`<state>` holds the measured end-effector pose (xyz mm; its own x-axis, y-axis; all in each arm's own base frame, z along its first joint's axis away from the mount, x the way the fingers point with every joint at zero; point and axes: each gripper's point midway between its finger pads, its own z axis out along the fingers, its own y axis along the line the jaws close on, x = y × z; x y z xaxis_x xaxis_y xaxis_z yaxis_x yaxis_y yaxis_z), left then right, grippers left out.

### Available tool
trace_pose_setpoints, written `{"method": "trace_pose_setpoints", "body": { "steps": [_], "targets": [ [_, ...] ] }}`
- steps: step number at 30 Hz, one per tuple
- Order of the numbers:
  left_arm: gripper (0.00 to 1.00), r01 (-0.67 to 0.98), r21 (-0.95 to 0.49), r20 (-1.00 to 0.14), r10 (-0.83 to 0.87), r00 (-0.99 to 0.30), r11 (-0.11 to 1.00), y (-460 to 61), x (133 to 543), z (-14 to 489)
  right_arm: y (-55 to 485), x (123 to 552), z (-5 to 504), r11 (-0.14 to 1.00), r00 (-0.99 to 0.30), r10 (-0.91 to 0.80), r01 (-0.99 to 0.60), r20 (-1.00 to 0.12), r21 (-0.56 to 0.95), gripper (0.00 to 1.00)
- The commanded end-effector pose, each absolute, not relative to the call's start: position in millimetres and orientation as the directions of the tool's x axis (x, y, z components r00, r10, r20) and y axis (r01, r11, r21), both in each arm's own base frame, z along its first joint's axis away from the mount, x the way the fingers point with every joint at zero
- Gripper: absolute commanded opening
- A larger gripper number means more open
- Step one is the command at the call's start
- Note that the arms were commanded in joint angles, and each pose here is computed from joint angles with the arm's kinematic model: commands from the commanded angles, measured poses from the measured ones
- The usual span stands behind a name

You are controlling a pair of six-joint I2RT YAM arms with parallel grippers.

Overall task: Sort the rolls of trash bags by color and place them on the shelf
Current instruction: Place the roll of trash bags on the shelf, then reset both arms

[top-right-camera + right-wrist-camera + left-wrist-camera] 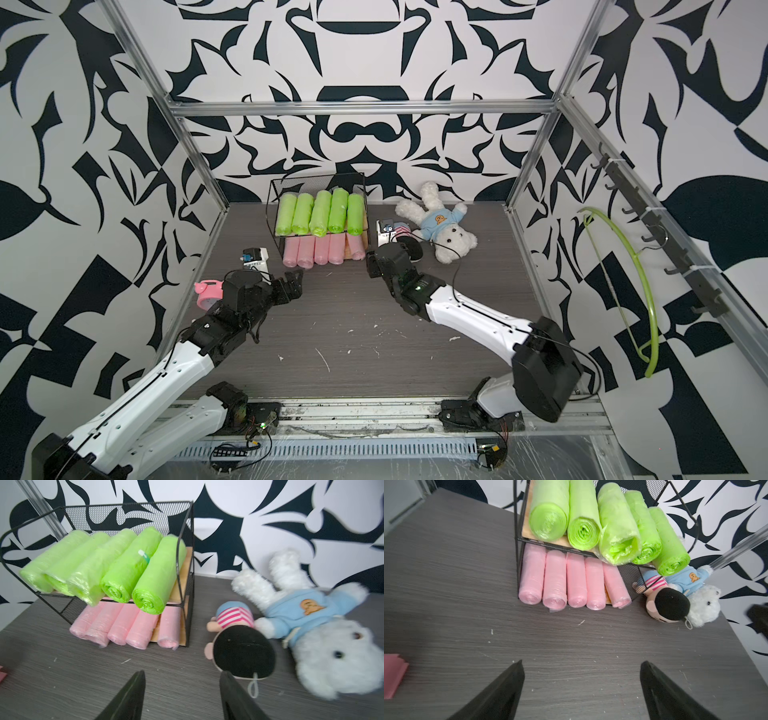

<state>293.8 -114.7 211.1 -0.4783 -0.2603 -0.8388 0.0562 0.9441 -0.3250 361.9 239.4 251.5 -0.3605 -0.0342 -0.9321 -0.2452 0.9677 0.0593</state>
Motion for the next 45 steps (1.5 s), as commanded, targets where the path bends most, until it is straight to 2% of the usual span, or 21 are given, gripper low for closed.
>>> {"method": "trace_pose_setpoints", "body": {
  "steps": [1,6,8,16,25,29,35,45],
  "targets": [
    [0.97,0.003,-0.225,-0.89,-0.204,-0.408,0.974,-93.8,298.7,216.9,187.5,348.6,265.4,0.978,-0.356,-0.18,-0.165,-0.917,-0.127,0.68],
    [1.0,-0.043,-0.176,-0.915,-0.18,-0.362,0.983,-80.9,303.3,219.1,130.9,333.1,286.0,0.985,-0.345,-0.17,-0.07,-0.923,-0.156,0.85],
    [1.0,-0.068,-0.168,-0.918,-0.181,-0.353,0.983,-74.7,305.6,217.4,109.6,327.9,285.9,0.988,-0.35,-0.151,-0.028,-0.924,-0.151,0.99],
    [1.0,-0.172,-0.123,-0.917,-0.179,-0.357,0.977,-41.7,316.2,200.8,55.0,318.1,272.1,0.978,-0.37,-0.088,0.144,-0.925,-0.151,1.0],
    [1.0,-0.274,-0.089,-0.905,-0.193,-0.38,0.958,-3.5,339.3,174.5,2.9,333.8,214.8,0.927,-0.431,-0.029,0.326,-0.902,-0.185,1.0],
    [1.0,-0.29,-0.016,-0.912,-0.133,-0.388,0.957,8.5,349.2,166.4,-9.4,347.3,187.1,0.911,-0.463,-0.068,0.332,-0.884,-0.244,1.0],
    [1.0,-0.217,0.039,-0.916,-0.052,-0.398,0.975,11.6,362.7,146.5,-7.8,362.1,147.1,0.914,-0.501,-0.099,0.295,-0.86,-0.277,1.0],
    [1.0,-0.113,-0.034,-0.933,-0.072,-0.352,0.993,11.0,381.2,114.2,2.3,370.8,102.3,0.947,-0.475,-0.097,0.227,-0.874,-0.229,1.0]
  ]
}}
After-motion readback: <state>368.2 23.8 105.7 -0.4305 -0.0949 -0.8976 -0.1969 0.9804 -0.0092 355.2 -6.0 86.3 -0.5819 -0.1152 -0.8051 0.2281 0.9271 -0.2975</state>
